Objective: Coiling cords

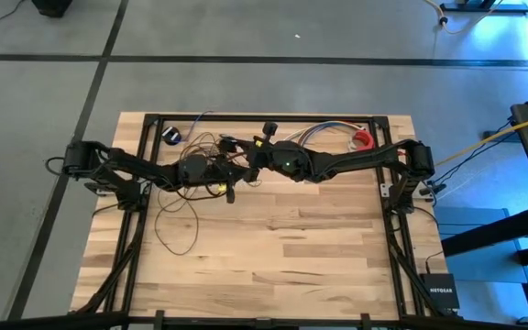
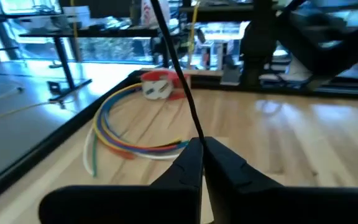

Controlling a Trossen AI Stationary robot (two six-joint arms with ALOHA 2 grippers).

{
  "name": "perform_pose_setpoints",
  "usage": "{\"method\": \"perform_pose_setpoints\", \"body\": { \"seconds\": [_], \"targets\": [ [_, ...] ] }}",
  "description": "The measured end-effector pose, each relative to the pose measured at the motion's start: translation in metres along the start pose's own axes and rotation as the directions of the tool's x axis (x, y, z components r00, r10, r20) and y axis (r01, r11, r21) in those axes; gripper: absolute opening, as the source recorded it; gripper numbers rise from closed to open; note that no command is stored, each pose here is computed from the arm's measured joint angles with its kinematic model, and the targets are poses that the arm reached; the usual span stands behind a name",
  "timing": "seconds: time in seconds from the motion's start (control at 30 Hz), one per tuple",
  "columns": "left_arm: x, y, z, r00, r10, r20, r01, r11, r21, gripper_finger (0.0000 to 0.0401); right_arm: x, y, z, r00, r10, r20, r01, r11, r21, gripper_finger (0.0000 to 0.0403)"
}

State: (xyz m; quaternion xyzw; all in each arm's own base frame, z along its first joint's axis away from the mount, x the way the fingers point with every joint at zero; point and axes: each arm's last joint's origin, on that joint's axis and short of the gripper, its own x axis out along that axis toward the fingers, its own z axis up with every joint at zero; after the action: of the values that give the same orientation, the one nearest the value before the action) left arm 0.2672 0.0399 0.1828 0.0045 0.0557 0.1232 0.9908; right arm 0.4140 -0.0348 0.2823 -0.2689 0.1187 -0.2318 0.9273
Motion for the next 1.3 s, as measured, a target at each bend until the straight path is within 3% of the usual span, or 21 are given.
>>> {"method": "perform_pose_setpoints", "body": {
  "seconds": [0.37,0.53,0.77,1.07,1.3],
  "targets": [
    [0.006,0.022,-0.009,0.978,0.199,-0.067,-0.190,0.974,0.119,0.0001,-0.020,0.018,0.022,0.999,0.015,0.051,-0.015,1.000,-0.002,0.0003],
    [0.004,0.025,-0.009,0.971,0.227,-0.081,-0.210,0.962,0.175,0.0001,-0.034,0.026,0.028,1.000,0.008,-0.014,-0.008,0.999,-0.040,0.0003],
    [-0.005,0.028,-0.005,0.935,0.324,-0.146,-0.271,0.915,0.298,0.0001,-0.050,0.042,0.027,0.992,-0.007,-0.129,-0.010,0.992,-0.127,0.0003],
    [-0.035,0.032,0.023,0.896,0.420,-0.142,-0.341,0.858,0.384,0.0001,-0.056,0.052,0.010,0.956,0.017,-0.292,-0.065,0.986,-0.153,0.0003],
    [-0.060,0.031,0.044,0.905,0.414,-0.098,-0.356,0.863,0.359,0.0001,-0.055,0.050,0.004,0.943,0.006,-0.334,-0.057,0.988,-0.145,0.0003]
  ]
}}
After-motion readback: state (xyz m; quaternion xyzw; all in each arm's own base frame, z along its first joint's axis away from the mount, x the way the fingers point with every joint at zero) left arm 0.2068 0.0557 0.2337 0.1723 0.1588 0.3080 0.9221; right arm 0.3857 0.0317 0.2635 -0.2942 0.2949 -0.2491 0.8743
